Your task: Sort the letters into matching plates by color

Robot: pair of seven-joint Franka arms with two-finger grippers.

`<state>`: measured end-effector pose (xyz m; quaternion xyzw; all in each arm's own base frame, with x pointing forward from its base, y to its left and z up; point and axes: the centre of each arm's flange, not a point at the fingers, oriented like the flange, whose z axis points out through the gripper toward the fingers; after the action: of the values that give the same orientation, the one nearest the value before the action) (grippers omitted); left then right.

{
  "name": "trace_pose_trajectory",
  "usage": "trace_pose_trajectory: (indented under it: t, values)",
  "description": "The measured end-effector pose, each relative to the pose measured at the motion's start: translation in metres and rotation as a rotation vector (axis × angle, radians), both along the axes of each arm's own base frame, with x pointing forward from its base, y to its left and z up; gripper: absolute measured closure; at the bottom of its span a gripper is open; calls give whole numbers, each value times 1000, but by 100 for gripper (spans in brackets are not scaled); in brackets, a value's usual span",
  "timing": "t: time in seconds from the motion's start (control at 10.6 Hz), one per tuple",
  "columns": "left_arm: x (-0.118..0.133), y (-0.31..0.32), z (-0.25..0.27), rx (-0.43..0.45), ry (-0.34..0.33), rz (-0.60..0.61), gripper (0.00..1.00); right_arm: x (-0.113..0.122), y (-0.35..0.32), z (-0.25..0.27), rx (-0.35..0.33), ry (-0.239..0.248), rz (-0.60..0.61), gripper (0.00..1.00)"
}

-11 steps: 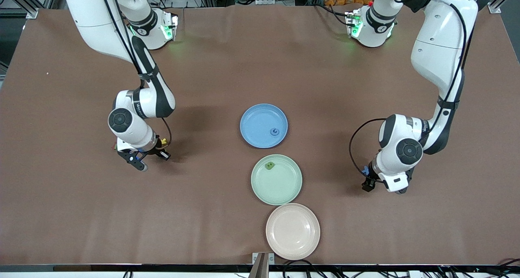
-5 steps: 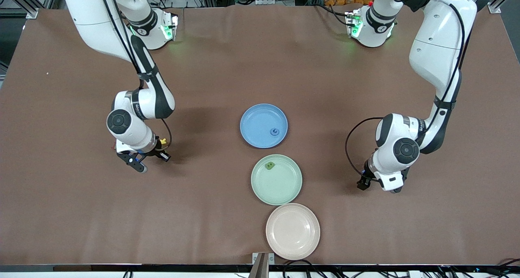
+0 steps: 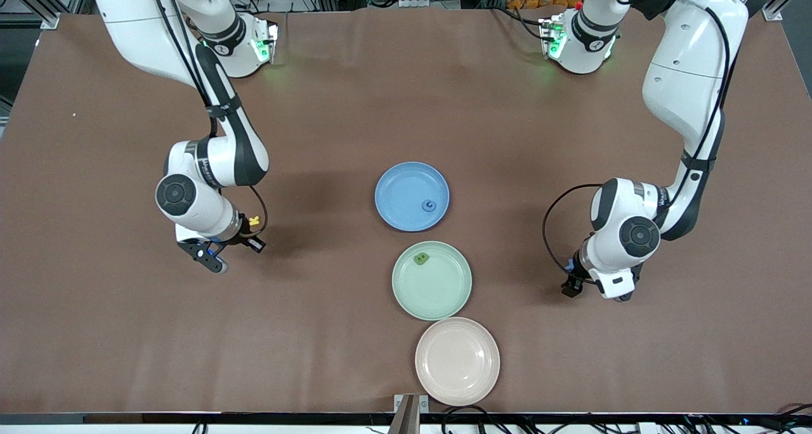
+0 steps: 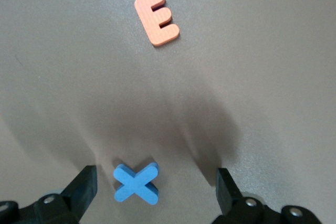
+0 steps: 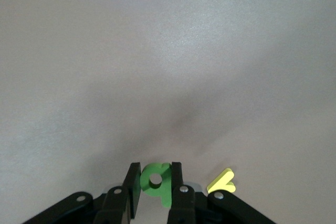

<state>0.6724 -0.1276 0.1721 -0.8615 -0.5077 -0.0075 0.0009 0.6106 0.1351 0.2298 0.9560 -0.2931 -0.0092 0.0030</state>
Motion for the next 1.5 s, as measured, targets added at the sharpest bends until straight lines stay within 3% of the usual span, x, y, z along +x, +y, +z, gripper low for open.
trace_pose_trajectory:
  t: [0.56, 0.66, 1.03, 1.5]
  values:
    - [-2, -2, -5, -2, 7, -3, 0, 16, 25, 34, 16, 30, 32, 73]
    - [-1, -2, -4, -3, 4, -3, 5, 16, 34, 39, 26, 31, 34, 73]
    - [1, -2, 3, -6, -6, -1, 59, 21, 80, 70, 80, 30, -40, 73]
    - [2, -3, 8, -8, -12, -1, 64, 19, 164, 80, 120, 9, -172, 73]
